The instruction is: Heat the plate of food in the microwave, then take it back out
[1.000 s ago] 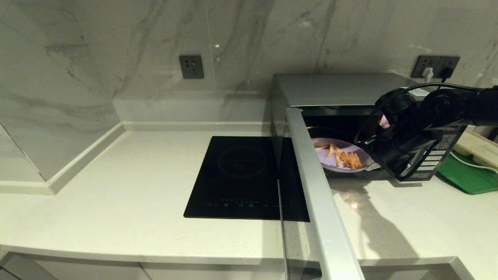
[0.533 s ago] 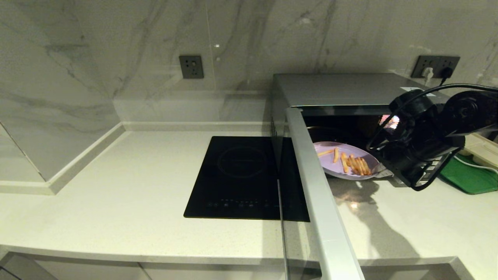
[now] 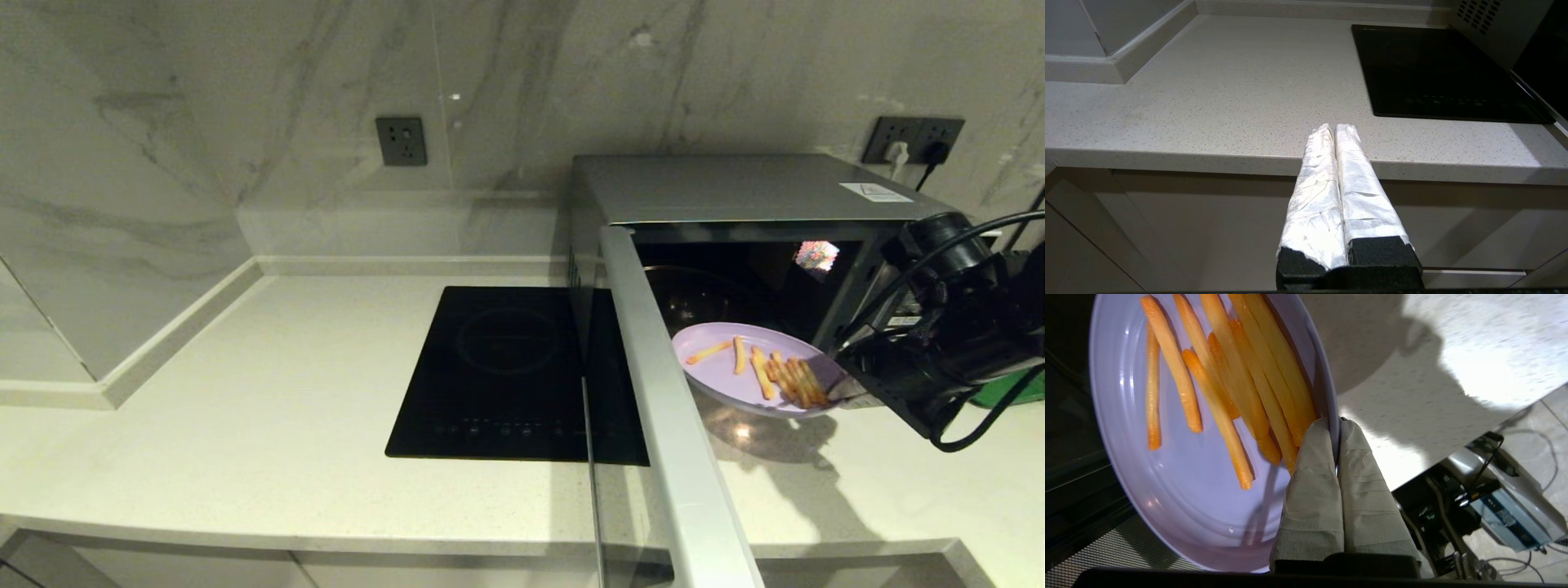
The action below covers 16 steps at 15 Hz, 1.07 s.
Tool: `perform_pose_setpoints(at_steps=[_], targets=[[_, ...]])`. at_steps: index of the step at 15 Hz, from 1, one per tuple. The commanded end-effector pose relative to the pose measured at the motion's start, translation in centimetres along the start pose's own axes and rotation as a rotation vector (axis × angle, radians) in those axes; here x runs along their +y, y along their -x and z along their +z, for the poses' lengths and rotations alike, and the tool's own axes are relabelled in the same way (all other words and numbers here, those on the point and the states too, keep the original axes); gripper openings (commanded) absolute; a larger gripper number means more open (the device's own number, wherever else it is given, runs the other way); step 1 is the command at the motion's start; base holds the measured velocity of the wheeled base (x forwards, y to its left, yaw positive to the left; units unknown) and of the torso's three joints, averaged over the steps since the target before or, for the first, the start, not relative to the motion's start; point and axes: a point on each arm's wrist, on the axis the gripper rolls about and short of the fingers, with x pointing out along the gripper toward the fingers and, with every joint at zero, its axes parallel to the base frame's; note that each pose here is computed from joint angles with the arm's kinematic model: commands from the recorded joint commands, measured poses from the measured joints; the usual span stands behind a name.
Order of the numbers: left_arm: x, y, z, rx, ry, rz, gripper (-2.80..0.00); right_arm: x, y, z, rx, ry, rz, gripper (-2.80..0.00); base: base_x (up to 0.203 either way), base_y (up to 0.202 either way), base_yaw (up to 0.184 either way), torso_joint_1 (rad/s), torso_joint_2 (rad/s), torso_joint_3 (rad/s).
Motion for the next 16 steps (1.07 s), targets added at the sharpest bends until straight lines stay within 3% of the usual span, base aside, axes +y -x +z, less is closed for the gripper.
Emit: perform_pose_setpoints(at_steps=[1,7,16], targets=[[0.0,0.0,0.0,0.0,0.001,0.0,-2.8,-1.9,1.8,0.1,-0.038,-0.009,0.024,-2.8,0.0,0.0,0.0,0.0,0.0,0.0],[0.0,0.0,0.0,0.0,0.001,0.0,-2.8,-6.0,2.5,-0.8,-0.079,0.053,0.157,-2.8,0.0,0.0,0.0,0.0,0.0,0.0],[0.0,0.0,0.0,0.001,0.001,0.001,-2.8,-15.4,2.0,5.1,-0.165,-0.087,0.069,-2.8,0.0,0.0,0.0,0.0,0.0,0.0]])
